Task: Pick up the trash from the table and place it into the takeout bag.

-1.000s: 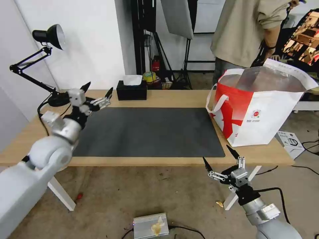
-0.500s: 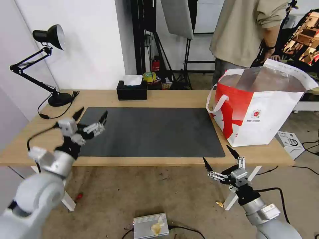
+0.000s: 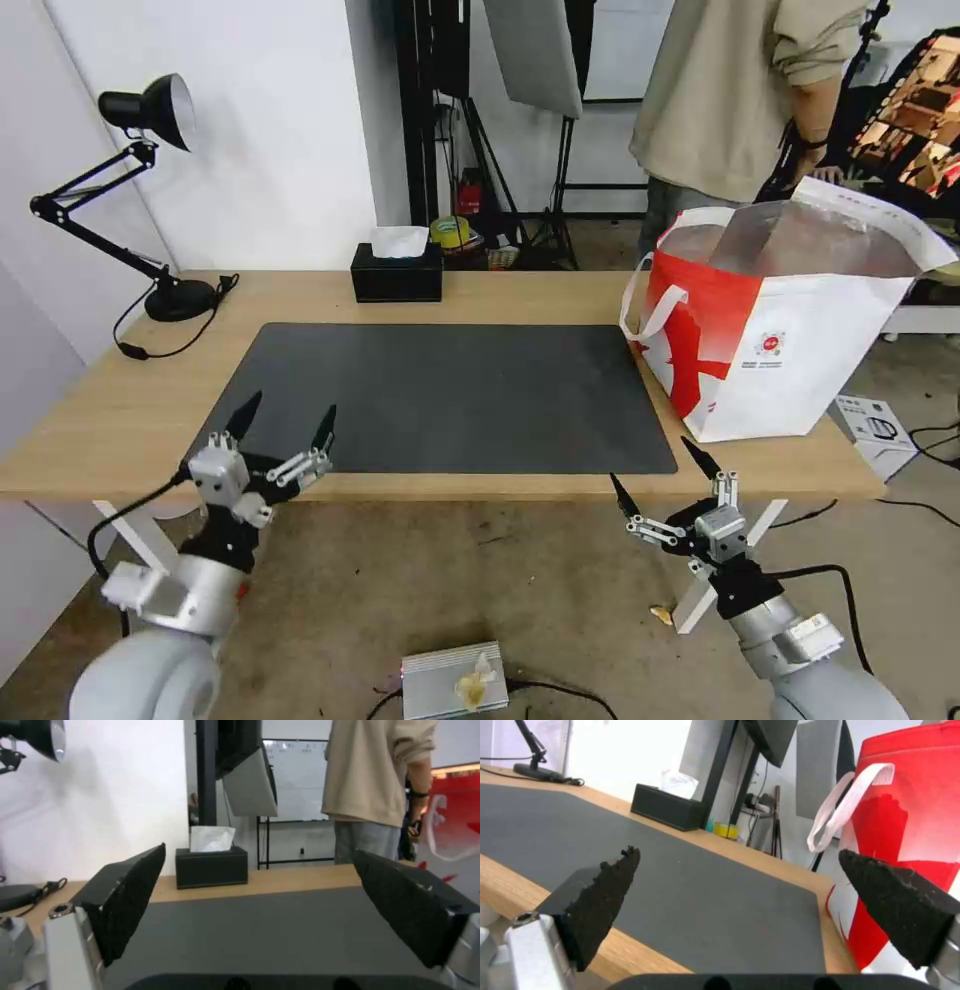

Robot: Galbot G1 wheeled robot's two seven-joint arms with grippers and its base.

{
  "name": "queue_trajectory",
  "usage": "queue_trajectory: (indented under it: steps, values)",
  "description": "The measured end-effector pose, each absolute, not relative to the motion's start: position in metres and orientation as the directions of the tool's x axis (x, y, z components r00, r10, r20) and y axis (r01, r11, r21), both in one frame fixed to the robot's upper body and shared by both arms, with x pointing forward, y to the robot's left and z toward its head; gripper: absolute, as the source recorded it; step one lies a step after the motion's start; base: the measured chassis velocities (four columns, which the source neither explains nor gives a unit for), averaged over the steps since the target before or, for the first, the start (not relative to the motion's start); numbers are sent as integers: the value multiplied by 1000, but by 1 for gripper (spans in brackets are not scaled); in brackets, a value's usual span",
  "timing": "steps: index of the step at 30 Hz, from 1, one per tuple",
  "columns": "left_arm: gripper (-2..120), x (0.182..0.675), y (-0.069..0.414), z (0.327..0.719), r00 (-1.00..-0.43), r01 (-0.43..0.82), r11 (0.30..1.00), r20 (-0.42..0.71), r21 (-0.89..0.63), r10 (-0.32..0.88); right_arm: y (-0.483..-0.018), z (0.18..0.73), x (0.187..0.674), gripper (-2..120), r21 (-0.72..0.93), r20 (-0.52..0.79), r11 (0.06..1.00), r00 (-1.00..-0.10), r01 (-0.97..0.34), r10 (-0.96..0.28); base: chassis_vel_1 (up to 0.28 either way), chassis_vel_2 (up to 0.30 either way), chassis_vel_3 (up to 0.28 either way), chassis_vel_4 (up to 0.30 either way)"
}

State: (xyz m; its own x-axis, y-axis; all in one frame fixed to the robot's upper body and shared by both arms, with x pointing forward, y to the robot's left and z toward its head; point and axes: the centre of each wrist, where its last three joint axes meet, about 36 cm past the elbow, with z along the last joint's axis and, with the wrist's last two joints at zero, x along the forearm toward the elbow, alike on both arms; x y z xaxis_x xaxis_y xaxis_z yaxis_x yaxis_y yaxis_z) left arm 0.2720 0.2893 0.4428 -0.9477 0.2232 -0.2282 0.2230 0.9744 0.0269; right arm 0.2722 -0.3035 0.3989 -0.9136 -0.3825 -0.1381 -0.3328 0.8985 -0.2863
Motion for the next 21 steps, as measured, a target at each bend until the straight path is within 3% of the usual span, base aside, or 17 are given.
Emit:
queue_trajectory:
  steps: [8,21]
  values:
    - [100,227,274,413,-947,239,970,-211,47,243,-304,399,272,100,-286,-138,898,-914,-333,-382,0,0,0,0]
    - [100,205,278,394,-945,250,966,-201,58,257,-304,399,272,100,-286,-138,898,-914,-333,-383,0,0,0,0]
